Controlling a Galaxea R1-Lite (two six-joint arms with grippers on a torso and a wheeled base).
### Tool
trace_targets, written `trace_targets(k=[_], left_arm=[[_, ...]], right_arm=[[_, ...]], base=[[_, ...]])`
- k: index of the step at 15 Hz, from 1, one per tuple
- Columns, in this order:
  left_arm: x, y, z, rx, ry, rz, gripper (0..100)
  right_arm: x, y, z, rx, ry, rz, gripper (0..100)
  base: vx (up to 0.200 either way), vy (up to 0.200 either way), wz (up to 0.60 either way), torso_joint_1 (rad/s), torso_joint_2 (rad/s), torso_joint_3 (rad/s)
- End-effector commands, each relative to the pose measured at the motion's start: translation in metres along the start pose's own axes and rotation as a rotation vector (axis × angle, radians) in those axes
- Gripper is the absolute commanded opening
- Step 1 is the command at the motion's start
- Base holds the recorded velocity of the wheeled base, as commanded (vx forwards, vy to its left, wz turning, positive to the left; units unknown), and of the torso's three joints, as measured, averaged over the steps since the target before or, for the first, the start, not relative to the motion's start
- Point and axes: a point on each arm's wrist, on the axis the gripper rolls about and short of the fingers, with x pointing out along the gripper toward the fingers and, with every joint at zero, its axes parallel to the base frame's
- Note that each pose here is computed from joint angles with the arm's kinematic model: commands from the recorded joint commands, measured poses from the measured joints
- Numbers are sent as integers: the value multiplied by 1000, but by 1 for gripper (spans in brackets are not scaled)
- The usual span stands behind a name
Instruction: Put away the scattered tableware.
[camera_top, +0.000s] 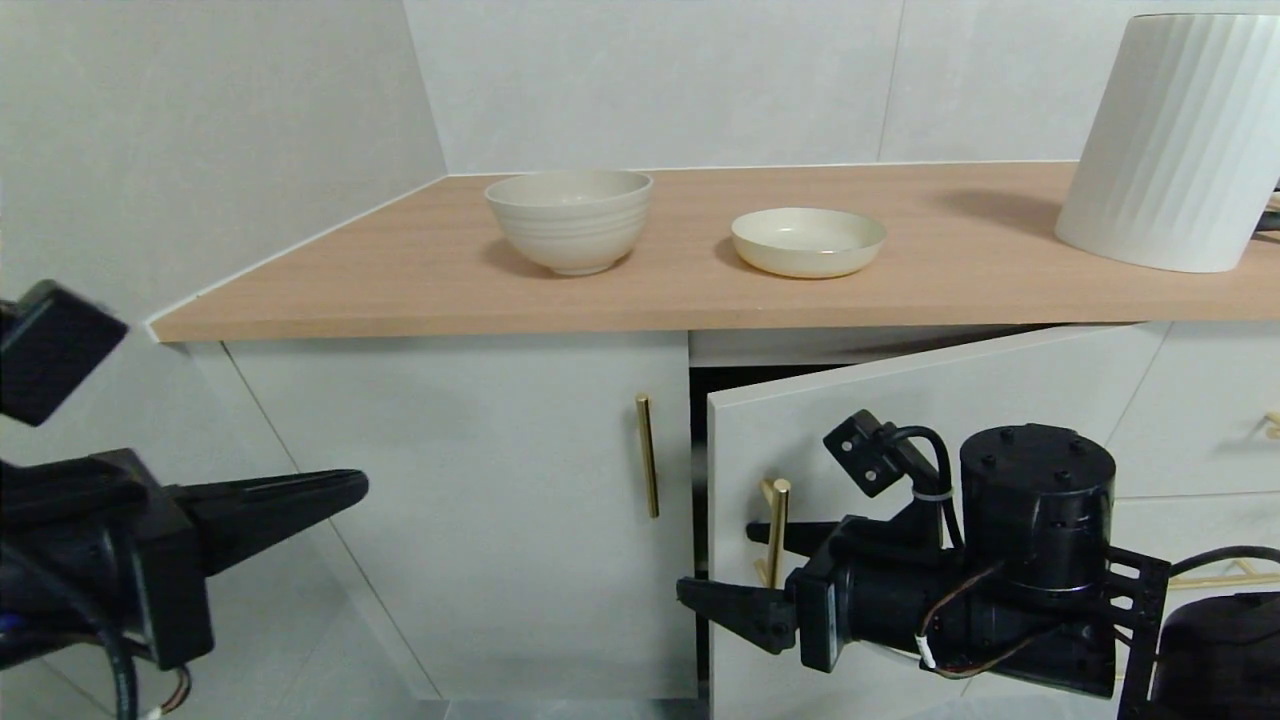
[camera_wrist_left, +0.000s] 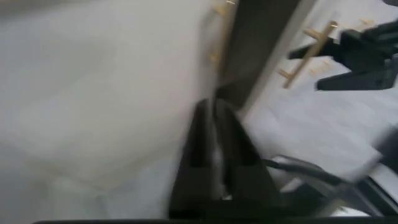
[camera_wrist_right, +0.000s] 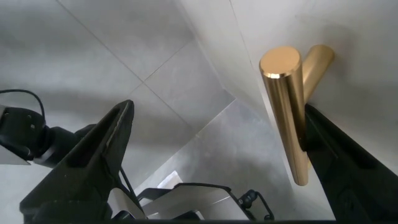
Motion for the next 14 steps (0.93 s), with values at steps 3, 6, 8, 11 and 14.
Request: trace_targets(k=[3, 6, 8, 11, 14], left_arm=[[69, -6, -2, -15, 147, -102, 0], [109, -22, -10, -107, 174, -198, 0], [137, -34, -23, -142, 197, -249, 0], [172, -36, -42, -149, 243, -272, 0], [197, -37, -49, -147, 190, -296, 0]], right_arm=[[-1, 1, 2, -3, -8, 7, 100], [-1, 1, 2, -3, -7, 5, 100], [-2, 3, 2, -3, -9, 11, 100], [-3, 2, 1, -2, -5, 9, 100], [-3, 10, -3, -6, 9, 31, 100]], base=[[0, 0, 0, 0, 0, 0], [0, 0, 0, 0, 0, 0], [0, 0, 0, 0, 0, 0], [0, 0, 0, 0, 0, 0], [0, 0, 0, 0, 0, 0]])
